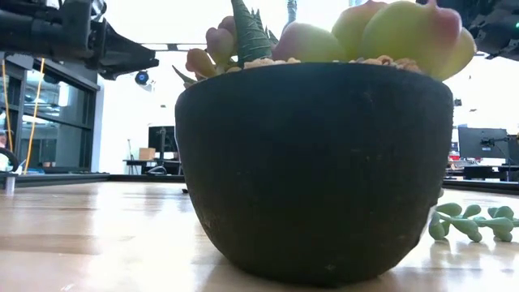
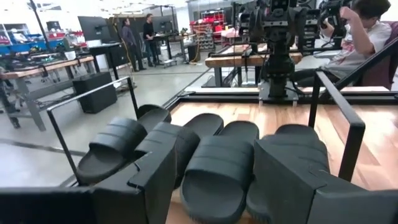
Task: Pick and place slides into the shelf
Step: Return to Home Position
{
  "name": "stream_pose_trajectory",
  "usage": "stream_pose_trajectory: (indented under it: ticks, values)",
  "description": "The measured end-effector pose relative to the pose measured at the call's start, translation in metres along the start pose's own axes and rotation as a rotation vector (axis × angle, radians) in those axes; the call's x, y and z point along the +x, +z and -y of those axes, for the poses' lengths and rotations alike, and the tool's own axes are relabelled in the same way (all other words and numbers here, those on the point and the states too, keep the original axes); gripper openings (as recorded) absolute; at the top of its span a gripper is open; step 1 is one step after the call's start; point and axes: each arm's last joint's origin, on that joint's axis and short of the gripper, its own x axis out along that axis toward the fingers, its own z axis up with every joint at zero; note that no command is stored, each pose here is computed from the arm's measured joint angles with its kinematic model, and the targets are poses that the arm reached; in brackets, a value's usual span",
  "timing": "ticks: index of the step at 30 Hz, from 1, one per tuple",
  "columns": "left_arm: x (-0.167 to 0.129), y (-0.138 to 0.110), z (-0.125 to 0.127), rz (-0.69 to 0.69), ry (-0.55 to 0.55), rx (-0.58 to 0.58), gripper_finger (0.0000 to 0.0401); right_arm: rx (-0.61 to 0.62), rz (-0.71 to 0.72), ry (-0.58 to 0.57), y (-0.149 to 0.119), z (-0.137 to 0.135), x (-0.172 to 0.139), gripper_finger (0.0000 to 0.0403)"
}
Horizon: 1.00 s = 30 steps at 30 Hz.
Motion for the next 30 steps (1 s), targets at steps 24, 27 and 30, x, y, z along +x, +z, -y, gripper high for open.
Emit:
stream_pose_trajectory:
  ticks: [24, 27, 30]
  values:
    - [-0.022, -0.029, -0.008, 0.028, 0.004, -0.045, 0.0198, 0.02, -0.021, -0.038, -0.011, 0.009, -0.002, 0.0264]
    - [-0.022, -0.03, -0.009, 0.022, 0.004, -0.044, 0.0198, 0.02, -0.021, -0.038, -0.011, 0.009, -0.002, 0.0264]
    - [-0.023, -0.031, -0.009, 0.012, 0.003, -0.04, 0.0198, 0.016, -0.02, -0.012, -0.011, 0.008, -0.002, 0.0264]
